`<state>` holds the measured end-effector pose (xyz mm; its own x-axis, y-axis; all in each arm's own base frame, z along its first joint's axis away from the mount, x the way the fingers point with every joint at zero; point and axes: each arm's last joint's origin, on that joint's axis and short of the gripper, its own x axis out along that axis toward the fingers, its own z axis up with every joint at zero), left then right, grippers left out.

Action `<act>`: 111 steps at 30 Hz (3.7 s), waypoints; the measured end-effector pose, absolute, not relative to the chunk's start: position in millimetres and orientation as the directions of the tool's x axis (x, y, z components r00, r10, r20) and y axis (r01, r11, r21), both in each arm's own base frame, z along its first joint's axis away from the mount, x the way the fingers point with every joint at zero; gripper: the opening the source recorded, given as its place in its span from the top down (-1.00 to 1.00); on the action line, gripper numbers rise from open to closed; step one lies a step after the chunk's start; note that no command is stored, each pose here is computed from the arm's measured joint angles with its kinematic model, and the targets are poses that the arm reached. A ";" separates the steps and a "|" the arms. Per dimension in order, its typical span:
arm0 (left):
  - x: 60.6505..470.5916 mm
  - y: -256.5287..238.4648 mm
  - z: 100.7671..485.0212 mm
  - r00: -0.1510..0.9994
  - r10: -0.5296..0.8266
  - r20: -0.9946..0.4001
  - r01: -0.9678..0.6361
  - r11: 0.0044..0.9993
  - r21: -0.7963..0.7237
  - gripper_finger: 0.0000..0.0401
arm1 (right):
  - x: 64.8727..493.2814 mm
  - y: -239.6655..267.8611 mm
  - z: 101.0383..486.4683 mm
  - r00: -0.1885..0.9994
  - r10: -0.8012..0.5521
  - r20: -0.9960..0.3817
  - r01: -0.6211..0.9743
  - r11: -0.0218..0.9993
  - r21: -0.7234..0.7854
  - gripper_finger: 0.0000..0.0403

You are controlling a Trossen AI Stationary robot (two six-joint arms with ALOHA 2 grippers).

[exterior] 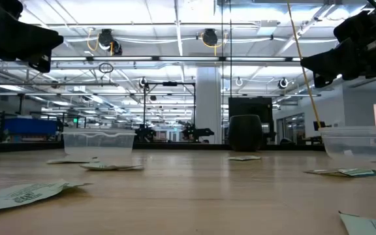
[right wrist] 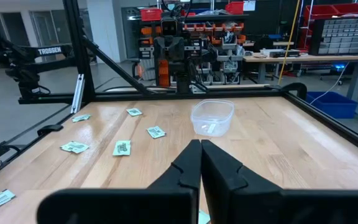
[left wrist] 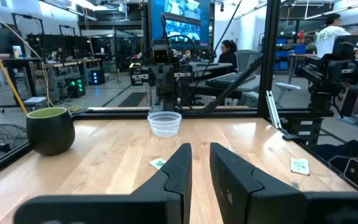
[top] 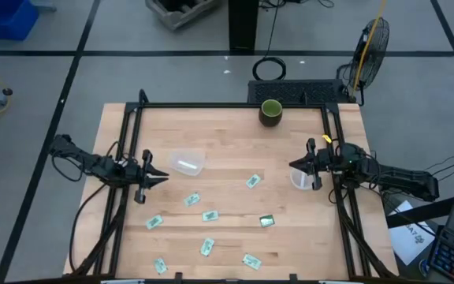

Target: Pick and place Stevia / Truvia into bins

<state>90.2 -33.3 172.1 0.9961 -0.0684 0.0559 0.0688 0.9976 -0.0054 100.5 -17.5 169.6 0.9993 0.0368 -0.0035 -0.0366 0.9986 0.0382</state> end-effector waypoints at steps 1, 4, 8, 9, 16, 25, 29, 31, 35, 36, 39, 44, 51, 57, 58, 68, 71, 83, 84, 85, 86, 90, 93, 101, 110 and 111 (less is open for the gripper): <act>90.2 -33.3 172.1 0.996 -0.068 0.056 0.069 0.998 -0.005 0.69 | 100.5 -17.5 169.6 0.999 0.037 -0.004 -0.036 0.999 0.038 0.98; 90.2 -33.3 172.0 0.996 -0.068 0.056 0.069 0.998 -0.005 0.69 | 100.5 -17.4 169.6 0.999 0.037 -0.004 -0.037 0.999 0.038 0.98; 90.2 -33.3 172.1 0.996 -0.068 0.056 0.069 0.998 -0.005 0.69 | 100.5 -17.5 169.6 0.999 0.037 -0.004 -0.036 0.999 0.039 0.98; 90.2 -33.3 172.2 0.996 -0.069 0.056 0.069 0.998 -0.005 0.69 | 100.5 -17.5 169.6 0.999 0.037 -0.004 -0.037 0.999 0.038 0.98; 90.2 -33.3 172.1 0.996 -0.068 0.056 0.069 0.998 -0.005 0.69 | 100.4 -17.4 172.1 0.999 0.037 0.022 -0.040 0.989 0.139 0.98; 90.2 -33.3 172.2 0.996 -0.068 0.056 0.069 0.998 -0.005 0.69 | 98.9 -18.0 187.6 0.984 0.009 0.179 -0.045 0.979 0.197 0.98; 90.2 -33.3 172.1 0.996 -0.068 0.056 0.069 0.998 -0.006 0.69 | 98.8 -18.0 187.9 0.983 0.010 0.181 -0.035 0.990 0.136 0.98; 90.2 -33.3 172.1 0.996 -0.068 0.056 0.069 0.998 -0.006 0.69 | 98.8 -17.9 188.1 0.983 0.010 0.183 -0.033 0.992 0.119 0.98; 90.2 -33.3 172.3 0.996 -0.069 0.058 0.069 0.998 -0.006 0.69 | 98.8 -17.8 188.0 0.983 0.013 0.182 -0.035 0.992 0.119 0.98; 90.1 -33.3 172.6 0.996 -0.069 0.061 0.069 0.998 -0.007 0.69 | 98.8 -17.9 187.9 0.983 0.013 0.182 -0.035 0.992 0.119 0.98; 90.2 -33.3 172.7 0.996 -0.068 0.063 0.069 0.998 -0.008 0.69 | 98.8 -17.8 188.0 0.983 0.013 0.182 -0.036 0.992 0.119 0.98; 90.2 -33.3 172.7 0.996 -0.068 0.063 0.069 0.998 -0.008 0.69 | 98.8 -17.8 187.9 0.983 0.013 0.181 -0.036 0.992 0.119 0.98; 90.2 -33.3 172.8 0.996 -0.068 0.064 0.069 0.998 -0.009 0.69 | 98.8 -17.8 187.9 0.983 0.014 0.181 -0.036 0.992 0.119 0.98; 90.1 -33.3 172.8 0.996 -0.068 0.064 0.069 0.998 -0.009 0.69 | 98.9 -17.8 187.9 0.983 0.014 0.181 -0.036 0.992 0.119 0.98; 90.1 -33.3 172.8 0.996 -0.069 0.064 0.069 0.998 -0.009 0.69 | 98.9 -17.8 187.9 0.983 0.014 0.181 -0.036 0.992 0.119 0.98; 90.1 -33.3 172.9 0.996 -0.068 0.065 0.069 0.998 -0.009 0.69 | 98.8 -17.8 187.9 0.983 0.014 0.181 -0.036 0.992 0.119 0.98; 90.1 -33.3 172.9 0.996 -0.068 0.065 0.069 0.998 -0.009 0.69 | 98.8 -17.8 187.9 0.983 0.014 0.181 -0.036 0.992 0.119 0.98; 88.3 -31.1 187.1 0.979 -0.015 0.201 0.021 0.999 -0.029 0.69 | 98.0 -17.6 192.0 0.975 0.017 0.222 -0.042 0.993 0.107 0.98; 87.9 -30.8 189.1 0.975 -0.013 0.221 0.023 0.999 -0.044 0.69 | 97.6 -17.5 193.7 0.971 0.018 0.240 -0.044 0.994 0.101 0.98; 87.4 -30.6 191.2 0.971 -0.011 0.241 0.027 0.998 -0.064 0.69 | 96.9 -17.3 196.5 0.963 0.020 0.267 -0.046 0.995 0.092 0.98; 86.9 -30.3 193.3 0.965 -0.006 0.261 0.027 0.997 -0.075 0.69 | 96.1 -17.1 199.2 0.955 0.022 0.295 -0.048 0.996 0.081 0.98; 84.3 -27.9 201.3 0.942 0.041 0.333 -0.040 0.999 -0.008 0.69 | 93.1 -18.5 207.6 0.922 -0.045 0.384 0.026 0.998 0.054 0.98; 83.2 -26.1 204.0 0.931 0.090 0.353 -0.075 0.996 -0.057 0.69 | 93.1 -19.4 207.9 0.918 -0.075 0.388 0.026 0.991 0.129 0.98; 74.7 -20.5 221.0 0.848 0.146 0.510 -0.104 0.988 -0.110 0.69 | 94.4 -16.7 218.4 0.878 0.032 0.477 -0.168 0.955 0.243 0.98; 81.3 -20.8 214.2 0.884 0.156 0.441 -0.096 0.983 -0.155 0.69 | 141.7 -9.4 195.5 0.993 0.076 0.088 -0.097 0.957 0.272 0.94; 82.5 -21.1 213.0 0.890 0.156 0.428 -0.097 0.983 -0.155 0.69 | 148.3 -7.9 194.9 0.996 0.075 0.042 -0.083 0.964 0.252 0.90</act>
<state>82.5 -21.1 213.0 0.8901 0.1555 0.4285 -0.0973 0.9831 -0.1548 148.3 -7.9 194.9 0.9963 0.0749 0.0422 -0.0832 0.9641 0.2521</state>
